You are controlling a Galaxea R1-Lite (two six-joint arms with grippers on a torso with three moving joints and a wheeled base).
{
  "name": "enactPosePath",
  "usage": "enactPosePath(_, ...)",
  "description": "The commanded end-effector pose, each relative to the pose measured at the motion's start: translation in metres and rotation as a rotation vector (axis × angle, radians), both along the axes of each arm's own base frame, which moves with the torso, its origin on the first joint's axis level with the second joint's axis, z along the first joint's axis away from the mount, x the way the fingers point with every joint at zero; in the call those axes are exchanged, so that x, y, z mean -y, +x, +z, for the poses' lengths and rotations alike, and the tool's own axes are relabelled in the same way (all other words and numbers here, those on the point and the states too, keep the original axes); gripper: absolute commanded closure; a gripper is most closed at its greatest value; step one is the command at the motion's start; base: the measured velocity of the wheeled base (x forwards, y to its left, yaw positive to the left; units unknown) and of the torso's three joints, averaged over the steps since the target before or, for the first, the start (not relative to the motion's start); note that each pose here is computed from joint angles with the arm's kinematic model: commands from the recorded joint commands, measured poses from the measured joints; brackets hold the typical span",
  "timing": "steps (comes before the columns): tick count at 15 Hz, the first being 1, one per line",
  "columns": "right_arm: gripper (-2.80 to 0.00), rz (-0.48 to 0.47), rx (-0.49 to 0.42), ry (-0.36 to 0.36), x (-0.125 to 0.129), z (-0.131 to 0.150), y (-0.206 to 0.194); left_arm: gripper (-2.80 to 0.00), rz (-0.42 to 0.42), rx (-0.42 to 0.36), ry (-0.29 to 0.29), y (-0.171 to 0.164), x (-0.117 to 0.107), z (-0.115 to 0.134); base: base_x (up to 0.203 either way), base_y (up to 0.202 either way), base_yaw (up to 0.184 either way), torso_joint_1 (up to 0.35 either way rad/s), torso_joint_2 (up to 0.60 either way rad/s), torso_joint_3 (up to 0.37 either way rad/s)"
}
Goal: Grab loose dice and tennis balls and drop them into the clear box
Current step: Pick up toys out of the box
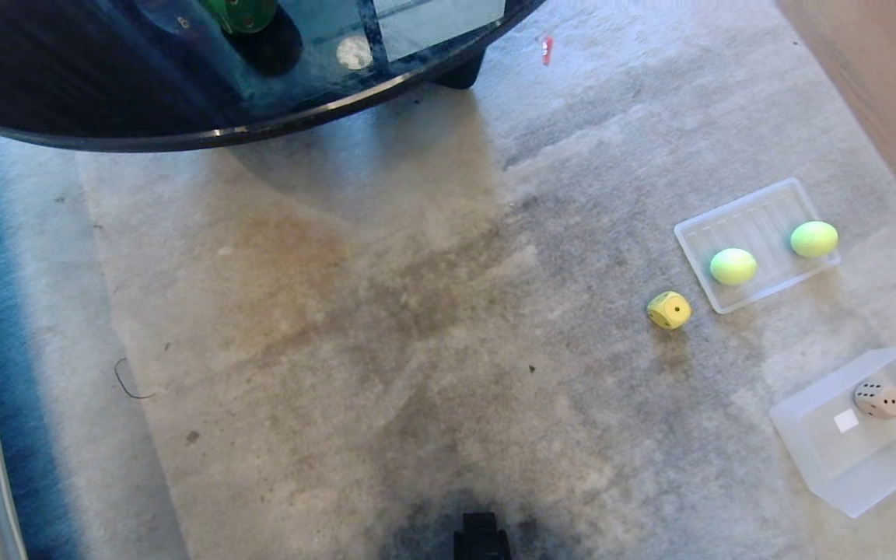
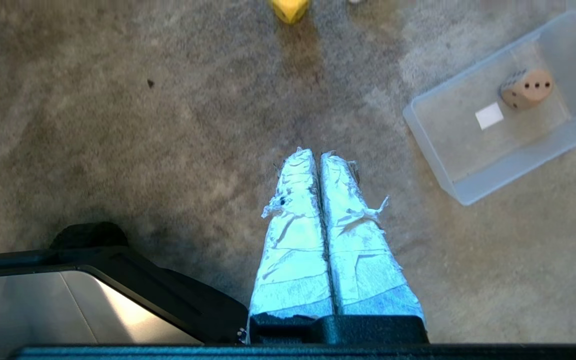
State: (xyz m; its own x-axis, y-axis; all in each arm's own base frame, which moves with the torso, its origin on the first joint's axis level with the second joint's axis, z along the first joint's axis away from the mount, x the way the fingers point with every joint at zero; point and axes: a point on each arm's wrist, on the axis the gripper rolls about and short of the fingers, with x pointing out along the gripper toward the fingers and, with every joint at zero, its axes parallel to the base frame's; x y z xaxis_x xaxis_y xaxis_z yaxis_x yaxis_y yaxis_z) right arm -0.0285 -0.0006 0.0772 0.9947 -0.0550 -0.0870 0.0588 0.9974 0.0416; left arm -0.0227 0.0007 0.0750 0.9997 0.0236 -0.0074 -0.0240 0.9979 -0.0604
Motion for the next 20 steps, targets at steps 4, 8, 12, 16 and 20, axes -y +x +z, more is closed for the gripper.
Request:
enactPosePath(4, 0.0, 0.0, 0.0, 0.0, 0.0, 0.0001, -0.0001, 0.0, 0.002, -0.002, -0.001, 0.0, 0.0, -0.0002, 0.164, 0.0, -0.002, 0.001, 0.0, 0.001)
enactPosePath(8, 0.0, 0.0, 0.0, 0.0, 0.0, 0.0002, -0.0001, 0.0, 0.002, -0.002, -0.002, 0.0, 0.0, -0.0002, 0.0, 0.0, 0.0, 0.0, 0.0, 0.0)
enactPosePath(12, 0.0, 0.0, 0.0, 0.0, 0.0, 0.0002, -0.0001, 0.0, 0.003, -0.002, -0.01, 0.0, 0.0, -0.0002, 0.0, 0.0, 0.0, 0.0, 0.0, -0.047)
enactPosePath(16, 0.0, -0.001, 0.001, 0.001, 0.0, 0.0003, 0.0, 0.0, 0.004, -0.001, -0.016, 0.0, -0.0001, -0.0002, 0.0, 0.0, 0.0, -0.001, 0.0, -0.188)
enactPosePath(20, 0.0, 0.0, 0.0, 0.004, 0.0, 0.0002, -0.0001, 0.0, 0.003, -0.001, -0.011, 0.0, 0.0, -0.0002, 0.0, 0.0, 0.0, 0.0, 0.0, -0.199)
